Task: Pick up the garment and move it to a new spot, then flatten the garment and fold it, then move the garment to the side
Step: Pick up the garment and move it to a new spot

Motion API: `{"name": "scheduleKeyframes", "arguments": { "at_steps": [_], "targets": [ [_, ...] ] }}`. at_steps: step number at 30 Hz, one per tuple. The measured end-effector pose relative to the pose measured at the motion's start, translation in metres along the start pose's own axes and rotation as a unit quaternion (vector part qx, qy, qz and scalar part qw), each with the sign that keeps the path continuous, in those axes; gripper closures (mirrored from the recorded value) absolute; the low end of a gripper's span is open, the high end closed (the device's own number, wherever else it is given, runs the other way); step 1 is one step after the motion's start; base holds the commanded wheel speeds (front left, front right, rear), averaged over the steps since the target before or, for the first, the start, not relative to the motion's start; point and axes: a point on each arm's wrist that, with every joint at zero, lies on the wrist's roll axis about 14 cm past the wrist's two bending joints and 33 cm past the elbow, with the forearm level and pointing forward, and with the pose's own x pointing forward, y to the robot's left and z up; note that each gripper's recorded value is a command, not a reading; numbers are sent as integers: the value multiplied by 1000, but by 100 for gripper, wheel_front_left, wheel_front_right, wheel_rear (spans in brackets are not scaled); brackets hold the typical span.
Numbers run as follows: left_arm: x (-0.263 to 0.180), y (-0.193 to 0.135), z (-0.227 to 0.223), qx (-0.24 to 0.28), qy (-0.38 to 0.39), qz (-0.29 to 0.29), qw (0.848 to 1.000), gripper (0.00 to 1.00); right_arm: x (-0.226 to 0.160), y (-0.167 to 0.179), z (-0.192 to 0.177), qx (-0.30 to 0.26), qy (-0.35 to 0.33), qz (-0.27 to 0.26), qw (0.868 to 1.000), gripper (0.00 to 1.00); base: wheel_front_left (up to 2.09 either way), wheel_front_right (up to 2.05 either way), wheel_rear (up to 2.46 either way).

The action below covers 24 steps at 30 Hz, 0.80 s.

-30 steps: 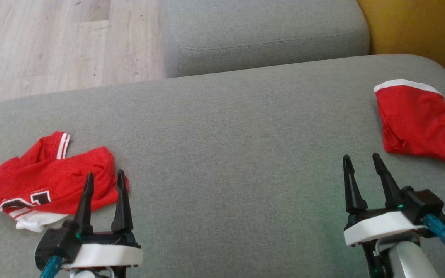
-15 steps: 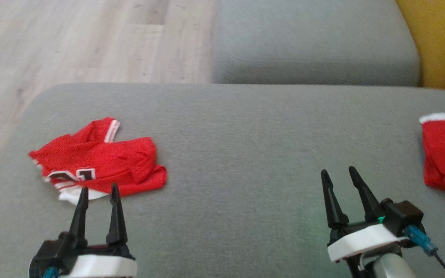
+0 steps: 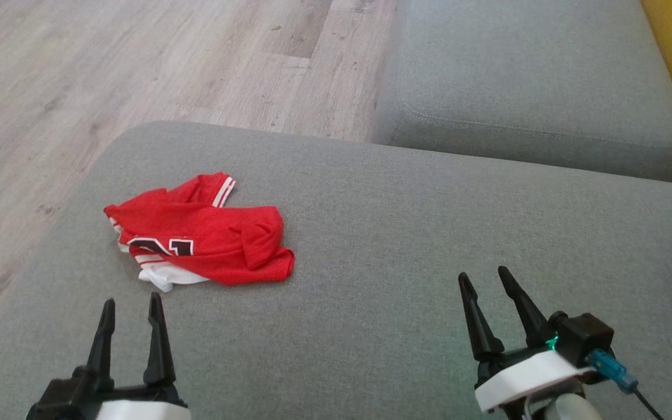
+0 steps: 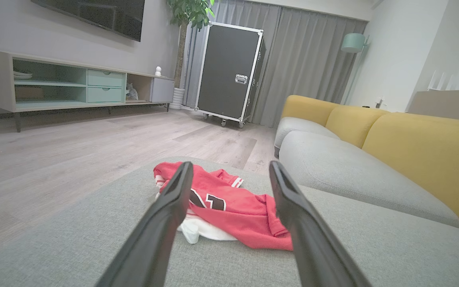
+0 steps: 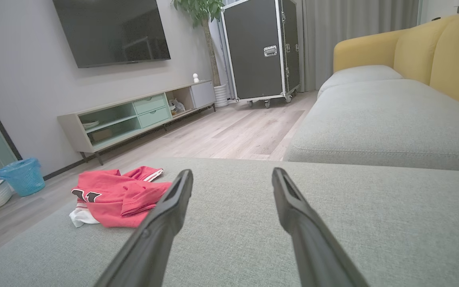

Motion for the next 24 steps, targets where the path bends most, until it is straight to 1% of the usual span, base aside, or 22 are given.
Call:
{"name": "scheduleKeyframes", "arguments": {
  "at_steps": [7,11,13,16,18,20,24],
  "targets": [
    [4,6,-4,11,10,4,1000,0,0,-5,-7,8,9,-6,1000,0,0,0,0],
    [16,-2,-19,46,42,-30,998,0,-1,-18,-13,14,16,-25,999,0,0,0,0],
    [31,-7,-27,68,68,-54,994,0,-1,-26,-16,15,19,-36,999,0,0,0,0],
    [66,-30,-35,108,116,-109,981,0,1,-40,-22,16,27,-52,998,0,0,0,0],
    [85,-50,-44,132,154,-152,967,0,5,-50,-23,17,28,-63,997,0,0,0,0],
    [100,-64,-56,150,196,-184,952,0,9,-59,-24,16,27,-72,997,0,0,0,0],
    [120,-72,-82,159,275,-205,926,0,16,-75,-28,19,29,-88,996,0,0,0,0]
  ]
}}
